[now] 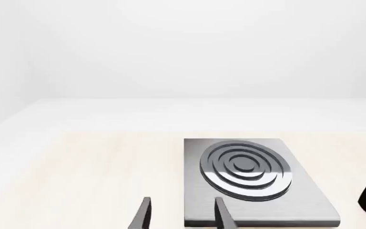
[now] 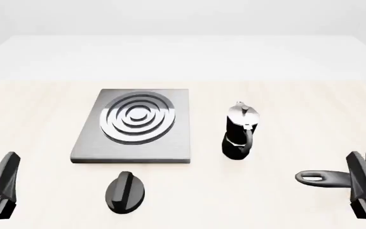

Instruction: Put the moka pot on the stove.

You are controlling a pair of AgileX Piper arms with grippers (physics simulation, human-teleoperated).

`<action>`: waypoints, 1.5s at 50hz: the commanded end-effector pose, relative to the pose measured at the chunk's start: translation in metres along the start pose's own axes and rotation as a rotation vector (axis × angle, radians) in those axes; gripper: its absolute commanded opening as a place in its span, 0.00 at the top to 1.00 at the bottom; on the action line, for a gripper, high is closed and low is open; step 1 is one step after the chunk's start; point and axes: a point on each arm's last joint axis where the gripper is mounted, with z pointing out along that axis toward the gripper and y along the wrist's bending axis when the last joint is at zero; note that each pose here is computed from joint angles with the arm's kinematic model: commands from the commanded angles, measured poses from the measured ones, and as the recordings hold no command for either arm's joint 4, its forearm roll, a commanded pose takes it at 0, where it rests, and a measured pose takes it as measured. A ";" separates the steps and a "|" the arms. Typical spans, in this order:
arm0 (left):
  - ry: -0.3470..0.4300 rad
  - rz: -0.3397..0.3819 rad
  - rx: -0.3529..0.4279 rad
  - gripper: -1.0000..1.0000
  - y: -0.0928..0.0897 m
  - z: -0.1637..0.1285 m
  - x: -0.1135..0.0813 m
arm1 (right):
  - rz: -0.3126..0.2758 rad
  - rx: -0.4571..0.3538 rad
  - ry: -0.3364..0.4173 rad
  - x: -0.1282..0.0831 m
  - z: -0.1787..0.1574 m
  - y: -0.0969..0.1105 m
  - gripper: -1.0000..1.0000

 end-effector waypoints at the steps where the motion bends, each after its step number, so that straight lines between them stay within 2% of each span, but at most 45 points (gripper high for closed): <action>1: 0.000 0.000 0.000 0.00 0.000 0.000 0.000 | -0.018 -0.022 -0.016 -0.004 0.000 0.001 0.00; 9: 0.000 0.000 0.000 0.00 0.000 0.000 0.000 | -0.008 -0.031 -0.025 -0.008 -0.001 0.002 0.00; 13: 0.000 0.000 0.000 0.00 0.000 0.000 0.000 | -0.032 -0.047 -0.036 -0.009 -0.001 0.003 0.00; 17: 0.000 0.000 0.000 0.00 0.000 0.000 0.000 | -0.029 -0.060 -0.035 -0.010 -0.001 0.003 0.00; 23: 0.000 0.000 0.000 0.00 0.000 0.000 0.000 | 0.001 -0.086 -0.034 -0.015 -0.001 0.005 0.00; 28: 0.000 0.000 0.000 0.00 0.000 0.000 0.000 | 0.009 -0.119 -0.035 -0.019 0.000 0.006 0.00; 30: 0.000 0.000 0.000 0.00 0.000 0.000 0.000 | -0.013 -0.154 -0.039 -0.020 0.000 0.009 0.00; 38: 0.000 0.000 0.000 0.00 0.000 0.000 0.000 | -0.003 -0.207 -0.037 -0.025 0.006 0.013 0.00; 53: 0.000 0.000 0.000 0.00 0.000 0.000 0.000 | 0.017 -0.262 -0.033 -0.023 0.018 0.019 0.00; 60: 0.000 0.000 0.000 0.00 0.000 0.000 0.000 | -0.005 -0.294 -0.022 -0.024 0.030 0.025 0.00; 75: 0.000 0.000 0.000 0.00 0.000 0.000 0.000 | -0.004 -0.341 0.000 -0.017 0.050 0.037 0.00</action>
